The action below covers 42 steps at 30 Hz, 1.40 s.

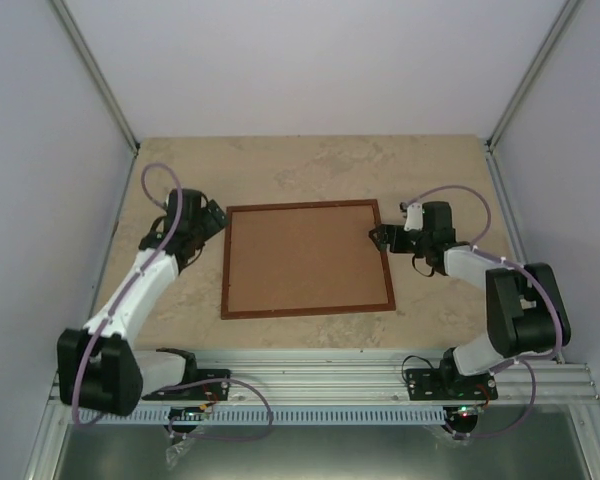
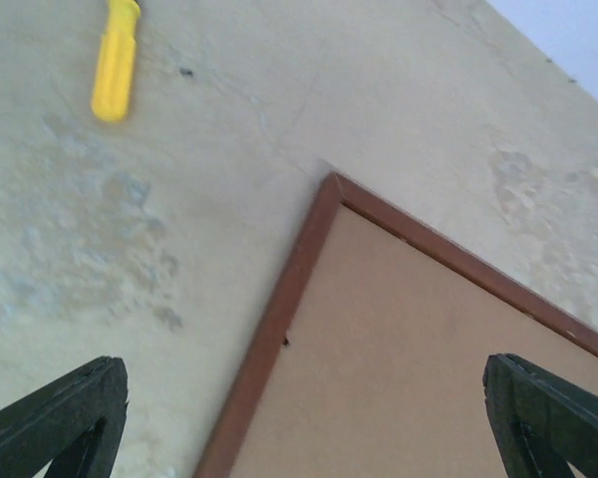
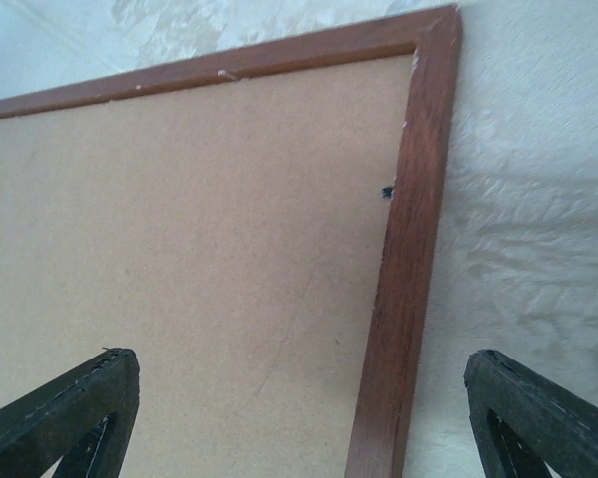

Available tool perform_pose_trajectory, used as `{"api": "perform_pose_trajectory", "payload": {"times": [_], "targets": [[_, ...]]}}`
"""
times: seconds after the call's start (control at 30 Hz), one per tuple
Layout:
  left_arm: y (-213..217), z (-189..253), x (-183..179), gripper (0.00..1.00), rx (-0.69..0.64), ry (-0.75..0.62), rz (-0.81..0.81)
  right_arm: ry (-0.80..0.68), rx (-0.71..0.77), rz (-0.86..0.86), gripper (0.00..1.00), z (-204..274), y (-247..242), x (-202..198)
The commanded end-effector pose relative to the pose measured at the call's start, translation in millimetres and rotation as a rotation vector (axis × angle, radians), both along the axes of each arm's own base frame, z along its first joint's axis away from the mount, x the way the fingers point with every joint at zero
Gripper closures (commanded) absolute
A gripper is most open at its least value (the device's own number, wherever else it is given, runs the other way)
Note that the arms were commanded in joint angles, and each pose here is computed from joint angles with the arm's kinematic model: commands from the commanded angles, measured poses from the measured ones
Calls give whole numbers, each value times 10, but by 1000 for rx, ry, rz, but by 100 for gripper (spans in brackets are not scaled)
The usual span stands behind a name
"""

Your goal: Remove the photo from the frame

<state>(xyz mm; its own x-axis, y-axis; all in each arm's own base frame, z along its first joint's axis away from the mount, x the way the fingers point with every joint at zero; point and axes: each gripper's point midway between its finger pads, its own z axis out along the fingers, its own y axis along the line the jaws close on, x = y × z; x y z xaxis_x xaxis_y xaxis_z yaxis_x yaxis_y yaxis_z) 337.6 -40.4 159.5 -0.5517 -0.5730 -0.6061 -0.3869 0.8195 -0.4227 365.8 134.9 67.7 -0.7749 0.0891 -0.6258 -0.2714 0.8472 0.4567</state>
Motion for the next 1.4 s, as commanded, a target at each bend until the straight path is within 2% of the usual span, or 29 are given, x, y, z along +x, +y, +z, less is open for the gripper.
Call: {"api": "perform_pose_trajectory", "payload": {"times": [0.0,0.13,0.33,0.47,0.63,0.77,1.1,1.23,1.37], "targets": [[269,-30,194,1,172,125,11,-76,-53,-81,9,178,-153,31],[514,-57,503,1,264,170,43,-133,-73,-126,7,317,-244,26],[846,-493,871,1,178,301,56,-150,-71,-128,7,361,-249,17],[1052,-704,1007,6,163,347,79,-150,-68,-125,7,363,-243,17],[1253,-1048,1168,18,94,401,82,-152,-67,-125,7,373,-243,13],[1349,-1203,1246,28,96,443,78,-155,-71,-130,7,379,-254,9],[1412,-1497,1250,43,113,525,54,-150,-81,-144,7,366,-281,14],[1415,-1547,1193,61,122,556,49,-154,-90,-153,7,383,-304,14],[1373,-1571,1172,72,114,567,28,-158,-91,-154,7,392,-308,11]]}}
